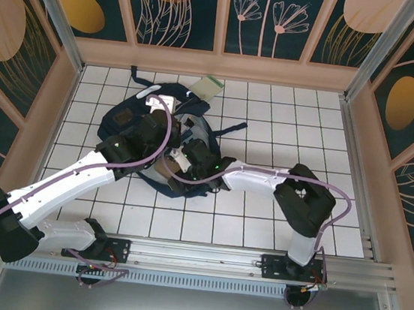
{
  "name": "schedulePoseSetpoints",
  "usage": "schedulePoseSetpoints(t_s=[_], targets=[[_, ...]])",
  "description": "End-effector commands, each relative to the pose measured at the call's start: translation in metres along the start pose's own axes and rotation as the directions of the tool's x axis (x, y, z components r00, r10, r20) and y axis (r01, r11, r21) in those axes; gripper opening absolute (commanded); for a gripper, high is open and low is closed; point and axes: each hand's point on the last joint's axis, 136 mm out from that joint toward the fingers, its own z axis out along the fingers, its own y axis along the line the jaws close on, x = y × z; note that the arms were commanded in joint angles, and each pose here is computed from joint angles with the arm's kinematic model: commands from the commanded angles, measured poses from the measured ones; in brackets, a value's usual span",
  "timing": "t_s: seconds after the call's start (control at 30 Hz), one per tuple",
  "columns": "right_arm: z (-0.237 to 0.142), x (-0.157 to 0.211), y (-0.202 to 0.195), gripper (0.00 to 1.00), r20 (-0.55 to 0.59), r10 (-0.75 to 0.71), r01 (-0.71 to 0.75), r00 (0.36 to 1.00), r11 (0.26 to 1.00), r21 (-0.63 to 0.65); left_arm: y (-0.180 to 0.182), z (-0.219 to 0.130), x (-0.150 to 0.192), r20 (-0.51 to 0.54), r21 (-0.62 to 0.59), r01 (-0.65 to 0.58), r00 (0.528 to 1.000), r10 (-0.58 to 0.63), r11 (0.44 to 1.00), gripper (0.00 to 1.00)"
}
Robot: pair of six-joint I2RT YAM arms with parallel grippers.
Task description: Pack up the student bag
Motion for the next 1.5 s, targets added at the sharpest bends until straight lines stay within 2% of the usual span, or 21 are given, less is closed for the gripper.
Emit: schedulePoseSetpoints(t_s=[0.0, 0.23, 0.4, 0.6, 0.77, 1.03, 1.13, 1.33, 1.47], targets=[[0.009, -0.029, 0.000, 0.41, 0.076, -0.009, 0.010, 0.997, 1.000, -0.005, -0.016, -0.010, -0.037, 0.098, 0.079, 0.090, 0.990, -0.097, 0.993, 0.00], [0.024, -0.044, -0.004, 0.42, 0.102, -0.016, 0.015, 0.995, 1.000, 0.008, -0.018, -0.010, -0.036, 0.091, 0.090, 0.091, 0.991, -0.100, 0.992, 0.00], [0.022, -0.047, -0.005, 0.67, 0.118, -0.014, 0.012, 0.993, 1.000, 0.017, -0.016, -0.010, -0.036, 0.094, 0.080, 0.087, 0.991, -0.094, 0.993, 0.00], [-0.011, -0.046, -0.013, 0.82, 0.170, -0.012, -0.001, 0.985, 0.997, 0.081, -0.013, -0.009, -0.035, 0.097, 0.063, 0.079, 0.992, -0.085, 0.995, 0.00], [-0.038, -0.035, -0.024, 0.86, 0.191, -0.001, -0.027, 0.982, 0.989, 0.144, -0.013, -0.009, -0.033, 0.095, 0.059, 0.077, 0.992, -0.082, 0.995, 0.00], [-0.045, 0.003, -0.029, 0.79, 0.122, 0.002, -0.023, 0.993, 0.986, 0.165, -0.010, -0.010, -0.030, 0.092, 0.052, 0.074, 0.993, -0.079, 0.996, 0.00], [-0.041, 0.011, -0.021, 0.78, 0.102, 0.001, -0.013, 0.995, 0.993, 0.117, -0.009, -0.010, -0.028, 0.088, 0.054, 0.074, 0.993, -0.079, 0.996, 0.00], [-0.038, 0.005, -0.058, 0.72, 0.124, 0.069, -0.098, 0.990, 0.963, 0.252, -0.010, -0.011, -0.027, 0.083, 0.060, 0.077, 0.993, -0.082, 0.995, 0.00], [-0.036, -0.003, -0.068, 0.70, 0.137, 0.098, -0.130, 0.986, 0.961, 0.245, -0.008, -0.011, -0.026, 0.083, 0.058, 0.076, 0.993, -0.081, 0.995, 0.00]])
